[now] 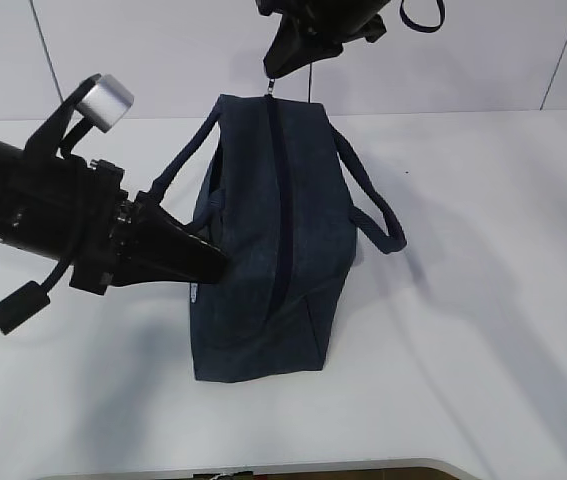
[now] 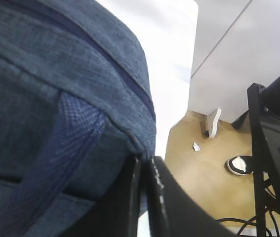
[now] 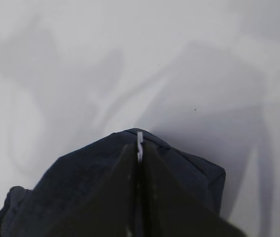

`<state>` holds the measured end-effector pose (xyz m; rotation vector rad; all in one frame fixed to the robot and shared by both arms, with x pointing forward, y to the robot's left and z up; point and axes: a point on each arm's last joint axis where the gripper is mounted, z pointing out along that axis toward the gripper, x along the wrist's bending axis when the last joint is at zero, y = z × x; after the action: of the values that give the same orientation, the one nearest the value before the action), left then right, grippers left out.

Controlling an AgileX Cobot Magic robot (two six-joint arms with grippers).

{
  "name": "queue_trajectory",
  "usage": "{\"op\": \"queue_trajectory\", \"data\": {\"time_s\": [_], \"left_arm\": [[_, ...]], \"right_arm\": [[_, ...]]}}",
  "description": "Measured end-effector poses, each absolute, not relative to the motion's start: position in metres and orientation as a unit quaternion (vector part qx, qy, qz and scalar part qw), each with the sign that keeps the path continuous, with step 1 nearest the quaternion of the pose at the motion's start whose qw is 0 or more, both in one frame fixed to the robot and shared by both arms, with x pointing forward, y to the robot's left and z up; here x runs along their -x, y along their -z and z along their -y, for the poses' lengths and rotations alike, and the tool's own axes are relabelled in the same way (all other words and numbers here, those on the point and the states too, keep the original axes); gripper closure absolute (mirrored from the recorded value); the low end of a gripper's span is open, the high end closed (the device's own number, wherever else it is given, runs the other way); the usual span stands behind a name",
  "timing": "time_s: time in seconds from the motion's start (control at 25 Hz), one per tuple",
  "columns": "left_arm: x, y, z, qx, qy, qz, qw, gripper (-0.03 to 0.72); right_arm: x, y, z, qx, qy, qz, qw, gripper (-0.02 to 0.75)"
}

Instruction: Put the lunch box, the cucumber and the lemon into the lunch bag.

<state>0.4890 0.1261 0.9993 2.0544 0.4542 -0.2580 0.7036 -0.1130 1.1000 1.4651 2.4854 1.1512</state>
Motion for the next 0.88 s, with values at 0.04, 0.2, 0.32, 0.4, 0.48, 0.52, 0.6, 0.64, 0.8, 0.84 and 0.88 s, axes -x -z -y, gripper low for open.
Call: {"op": "queue_trajectory", "data": {"time_s": [0.04,0.2,0.32,0.4,0.48,0.52,0.6,0.64,0.8,0.84,0.88], "left_arm": [[-0.489,-0.999,-0.126,-0.846,0.105,-0.187,0.489,0.701],[-0.494,-1.0,-0.131,-0.849,0.082,-0.199,0.483,0.701],[-0.501,-1.002,-0.14,-0.852,0.04,-0.216,0.475,0.702],[-0.506,-1.003,-0.145,-0.852,0.01,-0.232,0.47,0.702],[-0.513,-1.002,-0.151,-0.851,-0.023,-0.252,0.461,0.702],[-0.516,-1.001,-0.153,-0.85,-0.038,-0.262,0.456,0.702],[-0.522,-1.0,-0.157,-0.848,-0.071,-0.279,0.444,0.702],[-0.525,-1.0,-0.159,-0.847,-0.084,-0.287,0.44,0.702],[-0.537,-0.999,-0.167,-0.829,-0.147,-0.337,0.422,0.702],[-0.54,-0.999,-0.17,-0.821,-0.163,-0.353,0.417,0.702],[-0.543,-0.999,-0.173,-0.813,-0.179,-0.37,0.413,0.702]], "right_arm": [[-0.704,-1.1,0.113,-0.471,-0.368,-0.801,0.021,0.733],[-0.704,-1.094,0.121,-0.468,-0.329,-0.819,0.041,0.733],[-0.706,-1.093,0.128,-0.472,-0.315,-0.822,0.049,0.733],[-0.707,-1.092,0.132,-0.474,-0.308,-0.823,0.058,0.733],[-0.708,-1.091,0.135,-0.473,-0.296,-0.827,0.072,0.733],[-0.709,-1.091,0.136,-0.473,-0.292,-0.828,0.076,0.733],[-0.709,-1.09,0.137,-0.474,-0.29,-0.828,0.079,0.733],[-0.709,-1.09,0.138,-0.474,-0.289,-0.828,0.08,0.733],[-0.71,-1.091,0.138,-0.473,-0.286,-0.829,0.085,0.733],[-0.71,-1.09,0.139,-0.473,-0.285,-0.83,0.085,0.733],[-0.709,-1.089,0.139,-0.473,-0.283,-0.83,0.084,0.733]]}}
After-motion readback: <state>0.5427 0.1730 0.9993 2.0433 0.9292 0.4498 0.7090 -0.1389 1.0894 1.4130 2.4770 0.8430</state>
